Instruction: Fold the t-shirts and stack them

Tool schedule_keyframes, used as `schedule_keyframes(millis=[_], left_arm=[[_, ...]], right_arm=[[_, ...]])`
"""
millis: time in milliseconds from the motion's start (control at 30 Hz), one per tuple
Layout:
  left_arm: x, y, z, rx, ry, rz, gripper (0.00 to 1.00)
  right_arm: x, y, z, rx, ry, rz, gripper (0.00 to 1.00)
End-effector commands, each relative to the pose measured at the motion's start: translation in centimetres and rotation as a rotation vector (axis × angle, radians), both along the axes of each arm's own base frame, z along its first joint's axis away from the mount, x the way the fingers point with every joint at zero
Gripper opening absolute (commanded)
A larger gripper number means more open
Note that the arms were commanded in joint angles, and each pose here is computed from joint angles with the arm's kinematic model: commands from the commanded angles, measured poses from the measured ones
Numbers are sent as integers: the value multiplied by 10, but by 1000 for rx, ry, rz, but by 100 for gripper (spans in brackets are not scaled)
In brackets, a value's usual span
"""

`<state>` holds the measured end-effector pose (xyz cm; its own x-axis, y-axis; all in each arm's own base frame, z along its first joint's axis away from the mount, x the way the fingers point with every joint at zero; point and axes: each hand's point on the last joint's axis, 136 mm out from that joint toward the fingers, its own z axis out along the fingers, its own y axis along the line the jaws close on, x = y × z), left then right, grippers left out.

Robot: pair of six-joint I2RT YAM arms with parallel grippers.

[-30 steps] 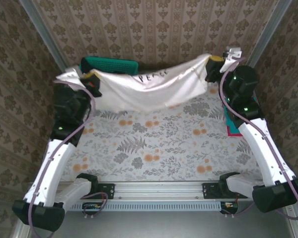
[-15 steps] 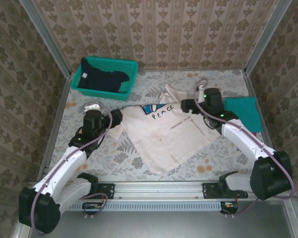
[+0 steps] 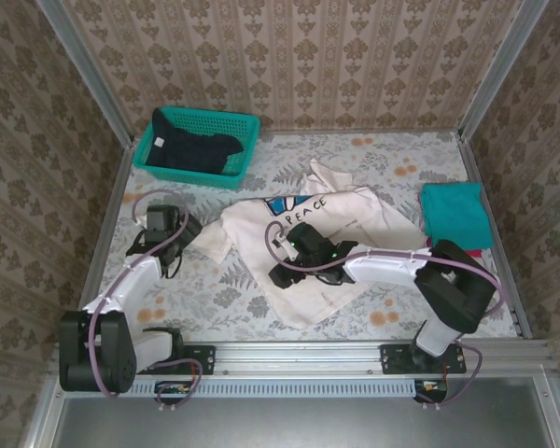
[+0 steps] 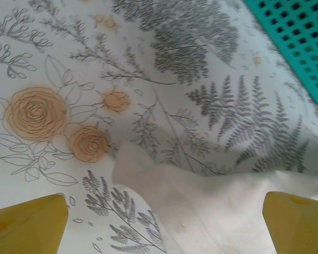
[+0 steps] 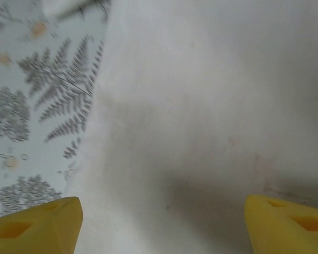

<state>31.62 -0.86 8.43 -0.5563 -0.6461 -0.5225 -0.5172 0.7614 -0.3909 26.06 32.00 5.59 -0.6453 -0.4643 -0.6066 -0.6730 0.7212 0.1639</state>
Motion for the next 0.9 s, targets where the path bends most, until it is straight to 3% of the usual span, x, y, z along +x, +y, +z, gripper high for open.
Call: schedule_keyframes(millis=[0,200,367,533,600,633,733,800,867], left_arm=[[7,0,-4,-98,16,69,91],[23,-2,-17,-179,43,125,81],[38,-8,-33,-223,76,137,74],[51,-6,-34,-219,67,148,58],[53,-5,-34,-211,65,149,45],[55,-4,-33,-208,63,148,37],[56,-4,-28,-204,47,143,16],[59,-4,-20,-199,22,133,4],[63,-4,-8,-191,-11,120,0]], right_arm=[[8,9,4,19,-9,-6,78],[-9,19,-8,-30,20,114,78],[-27,24,-27,-144,21,213,89],[-37,24,-50,-274,6,257,91],[-36,18,-62,-328,33,239,82],[-34,15,-65,-351,31,222,73],[-22,4,-57,-378,-37,174,25],[-7,-6,-40,-370,-98,124,4],[12,-21,-18,-350,-147,54,0]])
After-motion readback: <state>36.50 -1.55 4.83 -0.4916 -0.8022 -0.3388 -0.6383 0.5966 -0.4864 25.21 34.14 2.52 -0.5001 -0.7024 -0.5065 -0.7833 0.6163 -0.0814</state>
